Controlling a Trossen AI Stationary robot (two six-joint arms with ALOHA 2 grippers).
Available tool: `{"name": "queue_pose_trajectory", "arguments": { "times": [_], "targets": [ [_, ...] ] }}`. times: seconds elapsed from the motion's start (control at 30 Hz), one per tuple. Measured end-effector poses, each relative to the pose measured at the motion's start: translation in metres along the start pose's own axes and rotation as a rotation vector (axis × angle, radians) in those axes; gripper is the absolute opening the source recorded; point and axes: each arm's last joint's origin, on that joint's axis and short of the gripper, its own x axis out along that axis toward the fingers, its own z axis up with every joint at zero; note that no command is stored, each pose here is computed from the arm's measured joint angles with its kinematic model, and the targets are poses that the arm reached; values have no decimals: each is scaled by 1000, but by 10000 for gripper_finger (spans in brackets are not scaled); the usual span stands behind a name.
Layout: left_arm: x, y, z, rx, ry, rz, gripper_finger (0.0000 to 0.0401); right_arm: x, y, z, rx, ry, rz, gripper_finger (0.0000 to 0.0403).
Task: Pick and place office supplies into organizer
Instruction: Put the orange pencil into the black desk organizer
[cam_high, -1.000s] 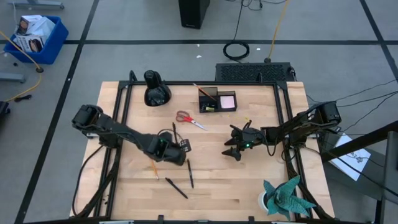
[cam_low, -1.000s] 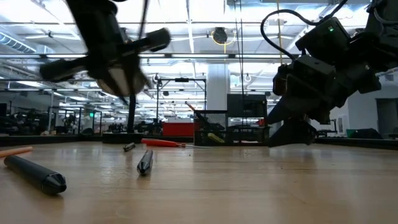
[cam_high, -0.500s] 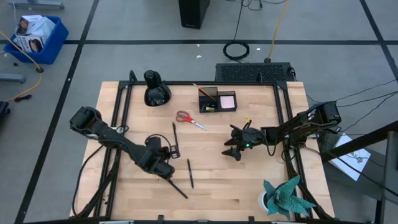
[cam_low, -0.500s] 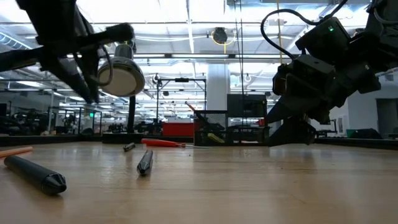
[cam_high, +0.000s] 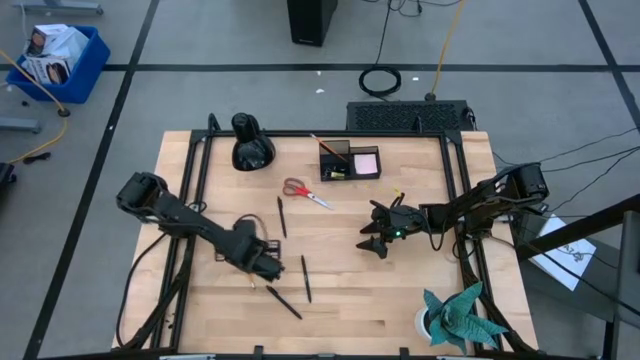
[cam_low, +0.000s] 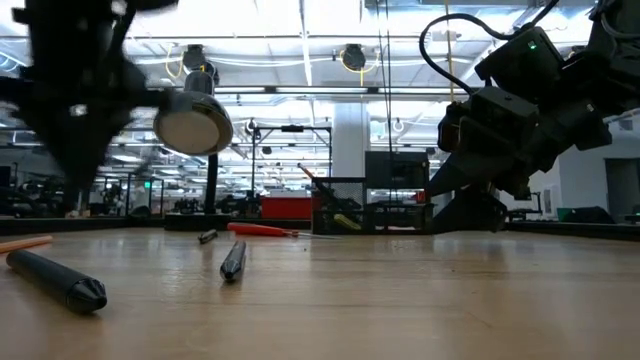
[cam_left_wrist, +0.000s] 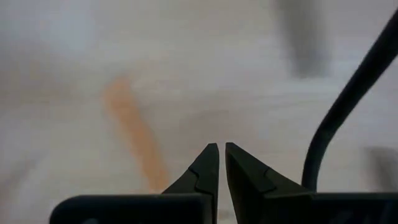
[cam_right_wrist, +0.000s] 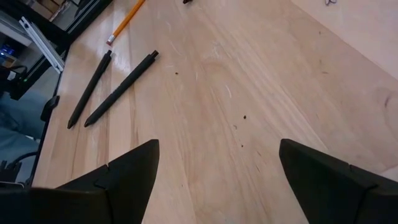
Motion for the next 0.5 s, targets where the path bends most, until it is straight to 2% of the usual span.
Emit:
{"name": "queue_pose_trajectory", "arguments": {
  "times": [0.07, 0.2, 0.33, 0.5],
  "targets": [
    [5, 8, 3, -61, -8, 137, 35, 0, 0, 0, 0, 0, 0, 325],
    [4, 22, 1, -86, -105, 259, 35, 0, 0, 0, 0, 0, 0, 325],
    [0, 27, 3, 22, -218, 250, 35, 0, 0, 0, 0, 0, 0, 325],
    [2, 23, -3, 59, -162, 203, 35, 0, 0, 0, 0, 0, 0, 325]
  ]
}}
